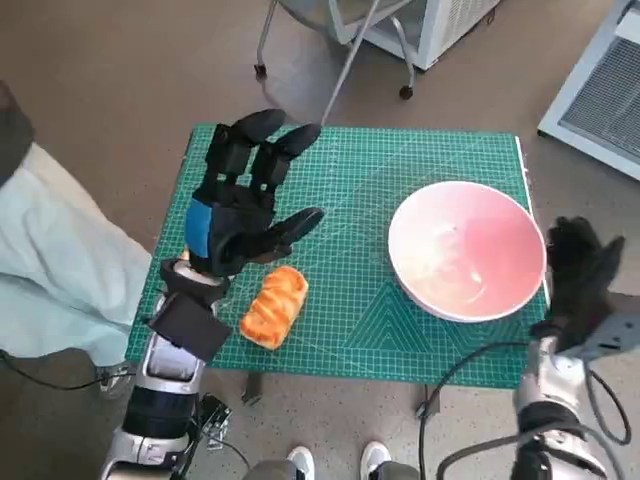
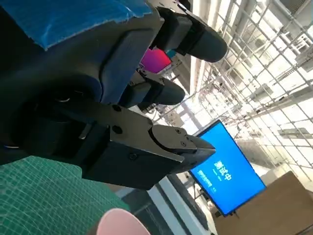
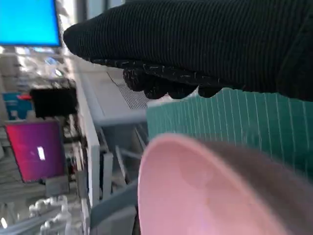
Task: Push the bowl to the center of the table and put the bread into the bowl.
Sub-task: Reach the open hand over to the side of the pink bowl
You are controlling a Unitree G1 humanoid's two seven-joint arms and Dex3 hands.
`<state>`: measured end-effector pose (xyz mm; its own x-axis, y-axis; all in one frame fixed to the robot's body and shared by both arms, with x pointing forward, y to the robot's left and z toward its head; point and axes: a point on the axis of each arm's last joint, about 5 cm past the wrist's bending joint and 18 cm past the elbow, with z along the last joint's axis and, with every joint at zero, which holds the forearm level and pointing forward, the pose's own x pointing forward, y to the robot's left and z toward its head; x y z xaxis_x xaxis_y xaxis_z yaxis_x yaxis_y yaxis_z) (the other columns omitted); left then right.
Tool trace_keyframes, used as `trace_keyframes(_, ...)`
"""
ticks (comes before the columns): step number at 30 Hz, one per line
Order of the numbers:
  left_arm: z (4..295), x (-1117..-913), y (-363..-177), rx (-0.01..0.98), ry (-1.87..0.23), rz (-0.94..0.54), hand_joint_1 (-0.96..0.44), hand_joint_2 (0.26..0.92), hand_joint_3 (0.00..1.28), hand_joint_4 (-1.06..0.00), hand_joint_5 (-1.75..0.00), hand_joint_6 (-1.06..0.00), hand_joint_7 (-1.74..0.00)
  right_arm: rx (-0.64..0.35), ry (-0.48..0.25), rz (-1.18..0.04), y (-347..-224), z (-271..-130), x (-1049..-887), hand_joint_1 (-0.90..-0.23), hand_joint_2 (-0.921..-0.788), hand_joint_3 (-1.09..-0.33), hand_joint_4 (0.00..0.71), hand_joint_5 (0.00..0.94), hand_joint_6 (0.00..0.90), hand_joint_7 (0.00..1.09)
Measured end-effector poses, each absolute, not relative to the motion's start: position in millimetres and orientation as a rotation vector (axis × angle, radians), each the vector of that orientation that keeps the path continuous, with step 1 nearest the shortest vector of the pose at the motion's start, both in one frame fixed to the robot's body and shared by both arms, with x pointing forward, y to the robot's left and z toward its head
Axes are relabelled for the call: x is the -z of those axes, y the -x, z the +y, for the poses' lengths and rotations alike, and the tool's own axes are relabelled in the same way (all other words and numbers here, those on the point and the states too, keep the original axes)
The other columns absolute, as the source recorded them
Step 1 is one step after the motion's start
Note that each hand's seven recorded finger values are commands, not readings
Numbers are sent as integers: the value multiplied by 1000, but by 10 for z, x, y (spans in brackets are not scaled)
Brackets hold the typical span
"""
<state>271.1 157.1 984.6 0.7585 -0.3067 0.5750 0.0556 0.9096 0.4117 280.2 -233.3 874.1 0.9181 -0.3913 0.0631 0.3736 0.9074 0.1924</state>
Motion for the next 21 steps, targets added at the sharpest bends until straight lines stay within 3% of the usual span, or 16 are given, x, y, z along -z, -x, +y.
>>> trace_keyframes(8,1623,-9863,-2705,188,-406,-689,-78,876,183,-100,-703,-83,-893,346,-239,-85,-2919,-2179,-8804,-525,-921,-883,281,1,43,761)
trace_keyframes(13,1653,-9858,-2685,173,-409,-690,-88,895,152,-115,-672,-94,-869,324,-285,-77,-2980,-2088,-8840,-544,-921,-875,276,1,35,723)
trace_keyframes(17,1683,-9848,-2661,161,-417,-689,-97,911,124,-130,-640,-106,-844,304,-301,-72,-3030,-2023,-8880,-539,-921,-881,274,0,38,711)
trace_keyframes(21,1715,-9835,-2640,148,-422,-686,-107,919,111,-139,-620,-114,-834,280,-321,-70,-3087,-1935,-8930,-501,-921,-900,269,1,10,796)
